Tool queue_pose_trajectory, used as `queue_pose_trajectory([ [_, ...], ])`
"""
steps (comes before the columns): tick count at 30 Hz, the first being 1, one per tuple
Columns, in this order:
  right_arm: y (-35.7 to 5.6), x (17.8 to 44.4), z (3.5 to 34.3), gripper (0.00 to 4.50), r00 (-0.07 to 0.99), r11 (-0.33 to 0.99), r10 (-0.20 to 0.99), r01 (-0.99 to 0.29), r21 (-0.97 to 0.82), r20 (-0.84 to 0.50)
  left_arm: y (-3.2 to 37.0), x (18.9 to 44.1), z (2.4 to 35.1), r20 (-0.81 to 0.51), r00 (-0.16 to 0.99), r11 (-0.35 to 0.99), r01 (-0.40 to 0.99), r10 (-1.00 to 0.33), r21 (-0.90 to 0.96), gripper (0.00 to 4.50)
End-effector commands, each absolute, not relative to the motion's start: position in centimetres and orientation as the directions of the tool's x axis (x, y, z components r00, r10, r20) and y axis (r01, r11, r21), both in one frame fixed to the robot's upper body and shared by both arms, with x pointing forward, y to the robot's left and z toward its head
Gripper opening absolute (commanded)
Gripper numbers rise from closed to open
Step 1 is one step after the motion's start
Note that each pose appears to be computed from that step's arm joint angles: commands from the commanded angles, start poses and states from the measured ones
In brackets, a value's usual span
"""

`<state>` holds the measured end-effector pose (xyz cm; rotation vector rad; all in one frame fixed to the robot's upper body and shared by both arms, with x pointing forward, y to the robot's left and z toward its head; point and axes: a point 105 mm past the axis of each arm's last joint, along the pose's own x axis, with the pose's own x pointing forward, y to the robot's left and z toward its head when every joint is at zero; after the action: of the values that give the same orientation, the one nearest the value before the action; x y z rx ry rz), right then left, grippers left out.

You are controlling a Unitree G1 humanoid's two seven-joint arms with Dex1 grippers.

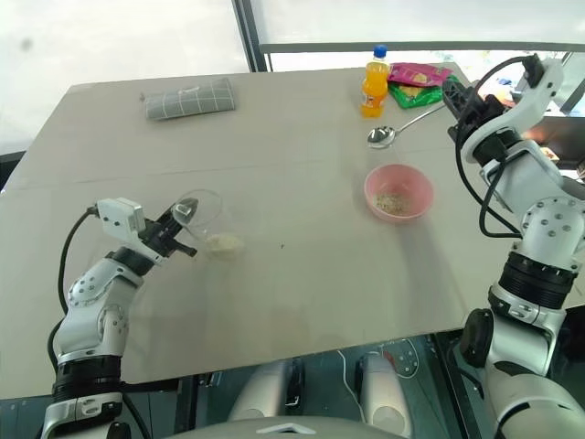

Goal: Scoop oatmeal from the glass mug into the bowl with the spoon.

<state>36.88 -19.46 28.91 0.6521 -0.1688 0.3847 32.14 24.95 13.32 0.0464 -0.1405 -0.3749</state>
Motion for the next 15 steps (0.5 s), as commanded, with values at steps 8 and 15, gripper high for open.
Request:
queue_pose_trajectory([
  [8,-11.8,34.4,35.3,0.0,0.713,0.598,0.548,-0.699,0.392,0.437,19.1,36.2,17.0,0.187,0.87,0.889,0.439,-0.457,0.132,0.01],
  [15,-7.1,32.5,35.4,0.0,0.583,0.516,0.704,-0.813,0.272,0.406,14.2,39.5,18.8,0.219,0.801,0.831,0.539,-0.557,0.14,0.01],
])
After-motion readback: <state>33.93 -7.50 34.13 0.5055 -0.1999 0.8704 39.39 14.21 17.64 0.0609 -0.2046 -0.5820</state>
